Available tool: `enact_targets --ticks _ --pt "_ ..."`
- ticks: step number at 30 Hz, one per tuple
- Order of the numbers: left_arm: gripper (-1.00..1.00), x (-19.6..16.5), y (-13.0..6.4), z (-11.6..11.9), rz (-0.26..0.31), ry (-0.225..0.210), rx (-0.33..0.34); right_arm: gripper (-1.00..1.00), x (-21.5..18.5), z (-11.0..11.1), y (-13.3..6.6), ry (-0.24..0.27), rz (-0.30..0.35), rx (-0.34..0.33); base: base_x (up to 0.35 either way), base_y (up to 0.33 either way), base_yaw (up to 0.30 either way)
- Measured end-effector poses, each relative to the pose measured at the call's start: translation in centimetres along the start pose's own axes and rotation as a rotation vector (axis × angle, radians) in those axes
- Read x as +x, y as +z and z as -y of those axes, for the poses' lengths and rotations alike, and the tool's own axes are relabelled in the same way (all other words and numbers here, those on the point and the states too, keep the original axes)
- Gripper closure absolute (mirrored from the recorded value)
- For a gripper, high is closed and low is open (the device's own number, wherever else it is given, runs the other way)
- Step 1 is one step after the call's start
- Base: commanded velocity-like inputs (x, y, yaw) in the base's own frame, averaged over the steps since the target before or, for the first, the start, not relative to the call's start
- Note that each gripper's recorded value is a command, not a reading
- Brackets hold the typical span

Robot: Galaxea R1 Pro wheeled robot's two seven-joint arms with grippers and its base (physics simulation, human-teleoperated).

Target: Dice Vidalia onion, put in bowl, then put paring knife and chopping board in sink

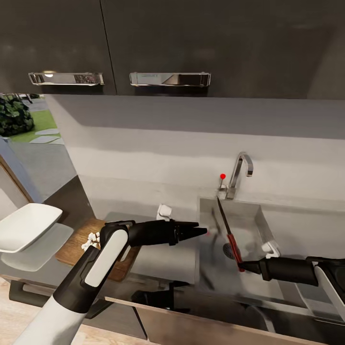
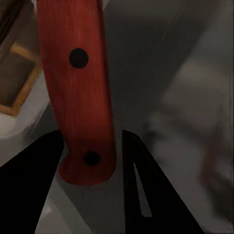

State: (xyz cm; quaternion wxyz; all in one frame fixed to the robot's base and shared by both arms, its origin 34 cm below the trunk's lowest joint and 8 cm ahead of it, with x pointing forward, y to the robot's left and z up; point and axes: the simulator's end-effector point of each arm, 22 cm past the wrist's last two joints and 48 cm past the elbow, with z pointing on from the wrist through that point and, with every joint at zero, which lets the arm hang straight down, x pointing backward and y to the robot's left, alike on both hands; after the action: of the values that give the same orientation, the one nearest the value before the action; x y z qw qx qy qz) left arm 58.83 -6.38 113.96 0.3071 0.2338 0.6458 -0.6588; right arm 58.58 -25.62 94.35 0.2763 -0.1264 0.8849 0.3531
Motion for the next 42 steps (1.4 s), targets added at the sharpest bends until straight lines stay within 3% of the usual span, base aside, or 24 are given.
enact_targets --ticks 15,22,29,38,42 --pt "-1.00 0.0 0.0 0.0 0.000 0.000 0.000 1.00 0.4 7.1 -0.9 0.025 -0.019 0.337 0.000 0.000 0.000" --pt "-1.00 0.0 0.0 0.0 0.000 0.000 -0.003 1.00 -0.4 6.9 0.3 0.028 0.005 0.370 0.189 0.120 0.000" --pt "-1.00 0.0 0.0 -0.1 -0.001 -0.001 -0.003 1.00 -0.6 5.7 1.4 0.030 0.012 0.338 0.242 0.088 0.000" --pt "-1.00 0.1 0.1 -0.2 0.001 -0.003 -0.005 1.00 -0.8 5.9 1.7 0.009 0.028 0.339 0.022 0.003 0.000" --pt "-1.00 0.2 0.3 -0.2 0.001 -0.006 -0.006 1.00 -0.3 5.9 1.6 0.033 0.003 0.340 0.000 0.000 0.000"
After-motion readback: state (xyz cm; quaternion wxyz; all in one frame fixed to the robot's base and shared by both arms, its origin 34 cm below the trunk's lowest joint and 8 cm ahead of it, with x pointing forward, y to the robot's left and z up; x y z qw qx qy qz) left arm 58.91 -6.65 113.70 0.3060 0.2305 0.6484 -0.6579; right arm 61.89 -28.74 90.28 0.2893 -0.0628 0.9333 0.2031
